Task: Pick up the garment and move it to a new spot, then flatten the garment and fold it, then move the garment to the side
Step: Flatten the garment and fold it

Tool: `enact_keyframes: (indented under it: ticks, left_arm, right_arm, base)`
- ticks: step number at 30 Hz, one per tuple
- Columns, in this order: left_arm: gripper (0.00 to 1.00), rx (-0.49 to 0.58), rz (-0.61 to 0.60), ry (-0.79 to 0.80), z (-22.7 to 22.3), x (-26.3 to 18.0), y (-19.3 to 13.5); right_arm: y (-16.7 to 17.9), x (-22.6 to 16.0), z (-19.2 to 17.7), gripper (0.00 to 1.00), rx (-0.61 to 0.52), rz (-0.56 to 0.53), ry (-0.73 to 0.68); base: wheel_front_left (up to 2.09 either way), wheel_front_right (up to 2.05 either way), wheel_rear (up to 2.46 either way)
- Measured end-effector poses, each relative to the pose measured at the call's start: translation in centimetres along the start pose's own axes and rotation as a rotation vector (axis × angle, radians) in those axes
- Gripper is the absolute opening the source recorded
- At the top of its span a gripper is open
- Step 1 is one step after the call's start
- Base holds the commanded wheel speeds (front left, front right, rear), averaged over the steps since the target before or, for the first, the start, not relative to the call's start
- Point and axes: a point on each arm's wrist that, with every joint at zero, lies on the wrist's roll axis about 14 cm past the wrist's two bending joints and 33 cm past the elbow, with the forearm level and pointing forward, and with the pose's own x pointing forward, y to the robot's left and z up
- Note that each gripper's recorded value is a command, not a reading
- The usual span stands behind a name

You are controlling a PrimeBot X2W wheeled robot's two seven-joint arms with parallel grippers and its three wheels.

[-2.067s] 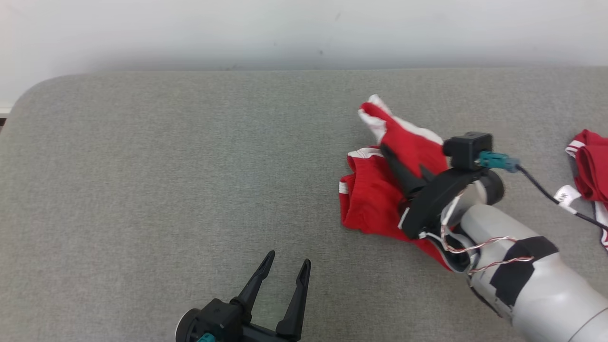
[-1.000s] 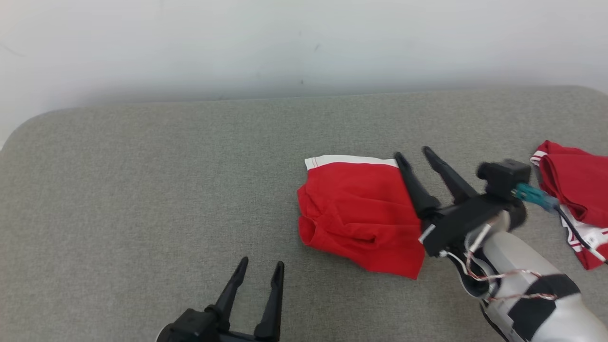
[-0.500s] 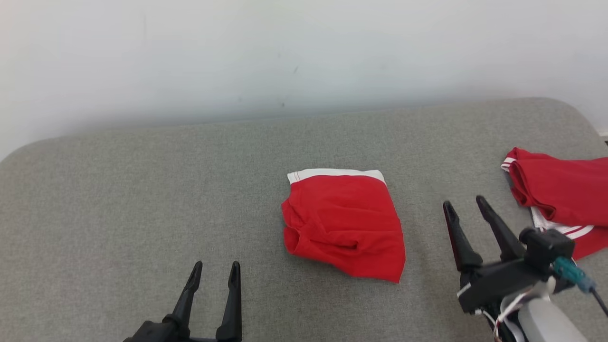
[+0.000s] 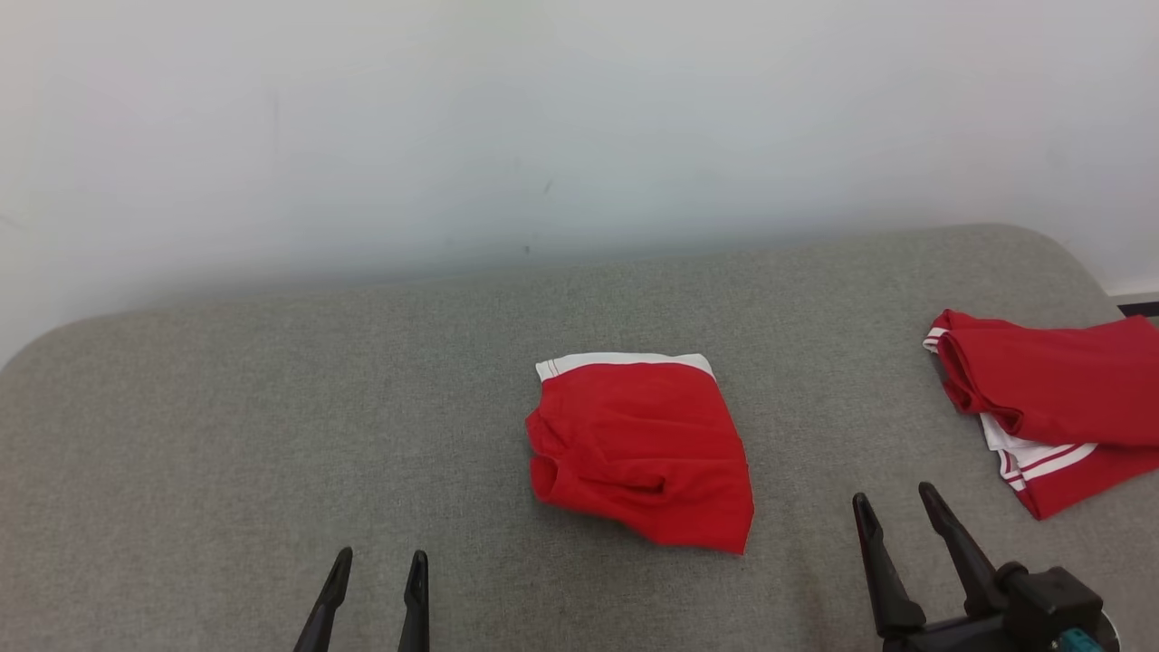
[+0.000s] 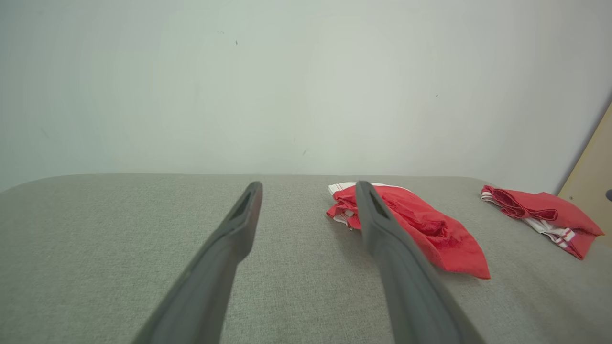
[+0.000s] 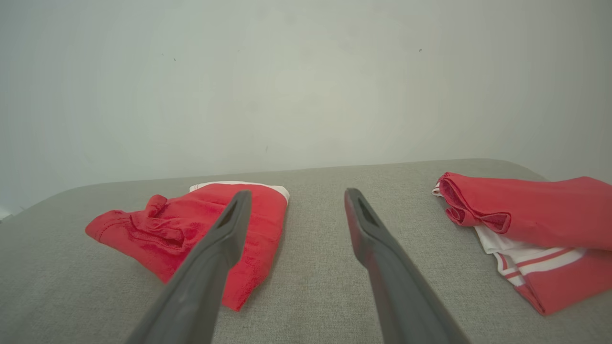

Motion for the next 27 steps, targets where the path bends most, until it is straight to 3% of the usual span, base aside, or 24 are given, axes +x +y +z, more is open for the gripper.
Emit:
enact_keyframes:
  ticks: [9,27]
  left_arm:
    - [1.0,0.051,-0.002,0.019,-0.4,-1.7,0.4]
    - [1.0,0.08,0.017,0.031,-0.6,-2.7,1.5]
  right_arm:
    - [0.6,-1.9,-0.3,1.0,0.01,-0.02,0.006]
    - [1.5,-2.2,-0.5,1.0,0.018,-0.003,0.008]
  base:
    - [0.0,0.0,0.0]
    - [0.0,0.0,0.0]
